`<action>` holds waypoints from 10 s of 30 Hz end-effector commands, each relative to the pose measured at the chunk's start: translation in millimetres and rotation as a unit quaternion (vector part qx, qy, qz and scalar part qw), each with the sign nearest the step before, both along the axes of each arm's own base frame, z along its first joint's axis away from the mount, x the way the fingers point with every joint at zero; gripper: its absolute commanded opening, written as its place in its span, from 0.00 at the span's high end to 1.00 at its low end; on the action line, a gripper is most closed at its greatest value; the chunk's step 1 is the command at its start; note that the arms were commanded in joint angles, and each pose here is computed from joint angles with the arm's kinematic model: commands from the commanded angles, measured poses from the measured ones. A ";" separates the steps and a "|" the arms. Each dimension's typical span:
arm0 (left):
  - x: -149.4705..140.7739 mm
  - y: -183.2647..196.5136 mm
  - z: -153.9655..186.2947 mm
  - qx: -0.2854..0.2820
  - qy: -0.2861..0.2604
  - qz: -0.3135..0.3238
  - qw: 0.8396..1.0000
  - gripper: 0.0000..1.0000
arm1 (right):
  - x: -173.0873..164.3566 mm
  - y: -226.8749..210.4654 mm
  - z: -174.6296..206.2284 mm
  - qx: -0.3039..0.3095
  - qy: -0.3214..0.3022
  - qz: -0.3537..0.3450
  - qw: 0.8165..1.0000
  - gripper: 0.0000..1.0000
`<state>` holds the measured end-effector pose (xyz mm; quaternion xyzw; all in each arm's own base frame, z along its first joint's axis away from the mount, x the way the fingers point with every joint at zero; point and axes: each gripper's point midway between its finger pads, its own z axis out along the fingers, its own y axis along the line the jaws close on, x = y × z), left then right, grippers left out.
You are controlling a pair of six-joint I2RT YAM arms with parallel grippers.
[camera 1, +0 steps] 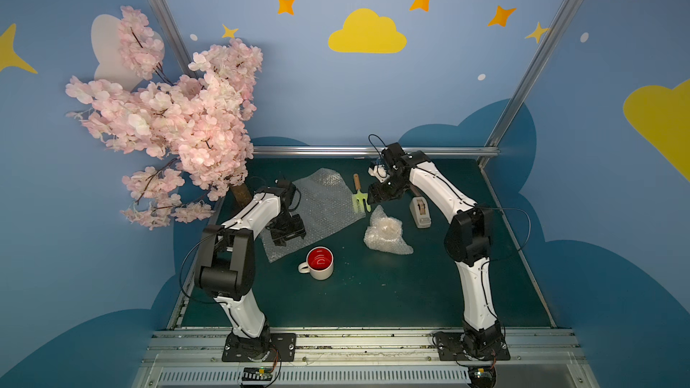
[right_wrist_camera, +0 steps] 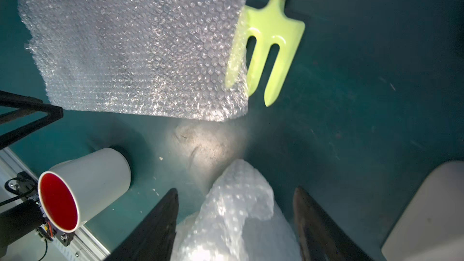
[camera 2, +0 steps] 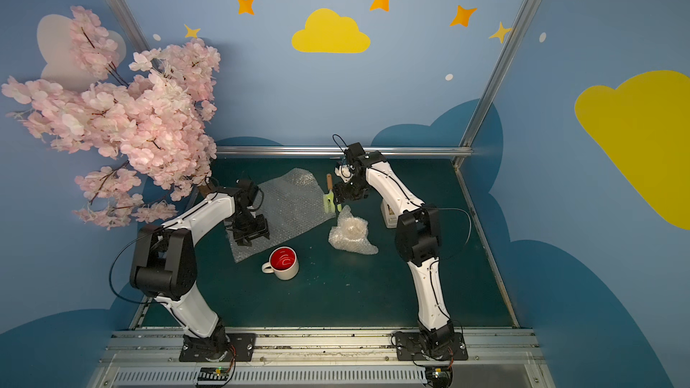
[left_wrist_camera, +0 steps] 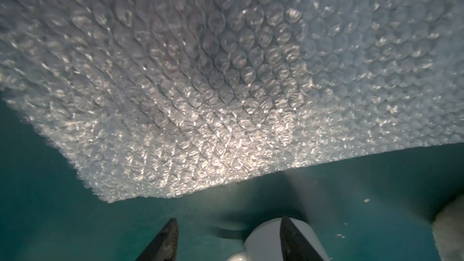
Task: Wrap mugs in bubble wrap
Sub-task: Move the bubble wrap to the center of the board, then pick up the mug from the center of the board, then move the bubble wrap to the center of the board.
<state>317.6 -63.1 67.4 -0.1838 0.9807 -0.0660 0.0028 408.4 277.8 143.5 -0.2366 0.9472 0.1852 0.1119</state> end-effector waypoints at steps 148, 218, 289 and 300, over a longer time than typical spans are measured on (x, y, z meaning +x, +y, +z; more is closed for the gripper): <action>-8.7 13.7 76.5 -0.030 -0.053 -0.034 0.998 0.32 | -13.4 20.2 26.3 0.001 -0.077 0.016 0.997 0.25; -23.5 -72.0 65.9 -0.130 -0.066 -0.182 0.972 0.34 | -115.4 -25.8 -101.6 -0.192 0.004 -0.070 0.979 0.92; -18.2 -98.4 44.6 -0.025 0.015 -0.202 0.979 0.97 | -211.0 -53.5 -100.7 -0.161 -0.010 -0.005 0.987 0.89; -30.8 -111.5 23.3 0.000 0.044 -0.236 0.971 0.97 | -229.3 -49.9 -102.0 -0.148 0.023 -0.007 0.989 0.30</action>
